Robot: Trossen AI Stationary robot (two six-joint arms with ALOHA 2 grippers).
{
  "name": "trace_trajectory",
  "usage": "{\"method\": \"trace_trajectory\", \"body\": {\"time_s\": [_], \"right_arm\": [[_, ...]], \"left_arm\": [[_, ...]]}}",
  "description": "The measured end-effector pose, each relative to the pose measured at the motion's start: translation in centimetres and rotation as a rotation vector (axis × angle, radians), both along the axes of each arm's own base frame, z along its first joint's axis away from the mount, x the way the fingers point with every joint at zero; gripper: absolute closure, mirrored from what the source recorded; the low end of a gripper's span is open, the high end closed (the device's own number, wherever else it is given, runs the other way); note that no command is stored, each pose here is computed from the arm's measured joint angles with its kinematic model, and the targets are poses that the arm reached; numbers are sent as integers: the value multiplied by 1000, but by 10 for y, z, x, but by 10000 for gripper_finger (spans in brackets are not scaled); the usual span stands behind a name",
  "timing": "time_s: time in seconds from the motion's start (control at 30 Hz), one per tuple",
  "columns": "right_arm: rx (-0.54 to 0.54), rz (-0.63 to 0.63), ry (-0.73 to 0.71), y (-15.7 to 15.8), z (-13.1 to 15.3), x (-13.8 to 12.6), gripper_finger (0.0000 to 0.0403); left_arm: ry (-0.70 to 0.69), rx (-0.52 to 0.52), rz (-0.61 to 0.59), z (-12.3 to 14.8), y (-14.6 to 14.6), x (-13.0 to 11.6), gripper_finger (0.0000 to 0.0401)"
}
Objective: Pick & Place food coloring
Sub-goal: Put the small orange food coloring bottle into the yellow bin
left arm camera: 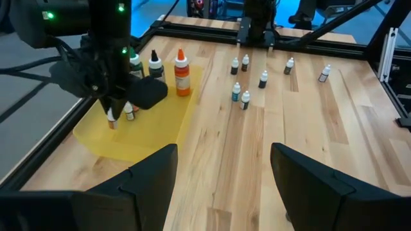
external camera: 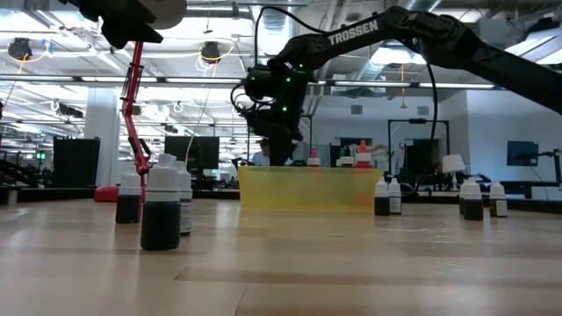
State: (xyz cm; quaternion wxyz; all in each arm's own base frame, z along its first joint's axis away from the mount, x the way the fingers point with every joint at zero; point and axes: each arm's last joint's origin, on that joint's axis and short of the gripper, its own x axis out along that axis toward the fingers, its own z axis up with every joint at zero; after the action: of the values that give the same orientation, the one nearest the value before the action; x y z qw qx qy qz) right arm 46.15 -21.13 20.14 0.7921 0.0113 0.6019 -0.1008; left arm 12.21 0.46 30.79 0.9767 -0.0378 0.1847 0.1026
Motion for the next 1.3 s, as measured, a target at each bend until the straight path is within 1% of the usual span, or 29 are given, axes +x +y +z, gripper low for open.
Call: {"method": "trace_trajectory", "body": {"time_s": [0.1, 0.2, 0.3, 0.4, 0.6, 0.9, 1.13, 1.3], "right_arm": [[48, 38, 12, -5, -5, -4, 349], [57, 56, 73, -8, -13, -9, 349], [56, 58, 75, -11, -11, -11, 349], [64, 106, 129, -11, -12, -16, 349], [47, 185, 151, -15, -17, -19, 349], [-15, 332, 123, -14, -16, -13, 349], [-12, 344, 130, -14, -20, -12, 348], [-14, 343, 128, -14, -20, -12, 330]], "left_arm": [[1, 0, 0, 0, 0, 0, 159], [1, -1, 0, 0, 0, 0, 159], [0, 4, 10, 0, 0, 0, 159], [1, 14, 24, 0, 1, 0, 159], [2, 15, 25, 0, 1, 0, 159], [2, 19, 24, 0, 1, 0, 159], [9, 53, 20, 0, 1, 0, 159], [11, 72, 58, 0, 2, 0, 159]]}}
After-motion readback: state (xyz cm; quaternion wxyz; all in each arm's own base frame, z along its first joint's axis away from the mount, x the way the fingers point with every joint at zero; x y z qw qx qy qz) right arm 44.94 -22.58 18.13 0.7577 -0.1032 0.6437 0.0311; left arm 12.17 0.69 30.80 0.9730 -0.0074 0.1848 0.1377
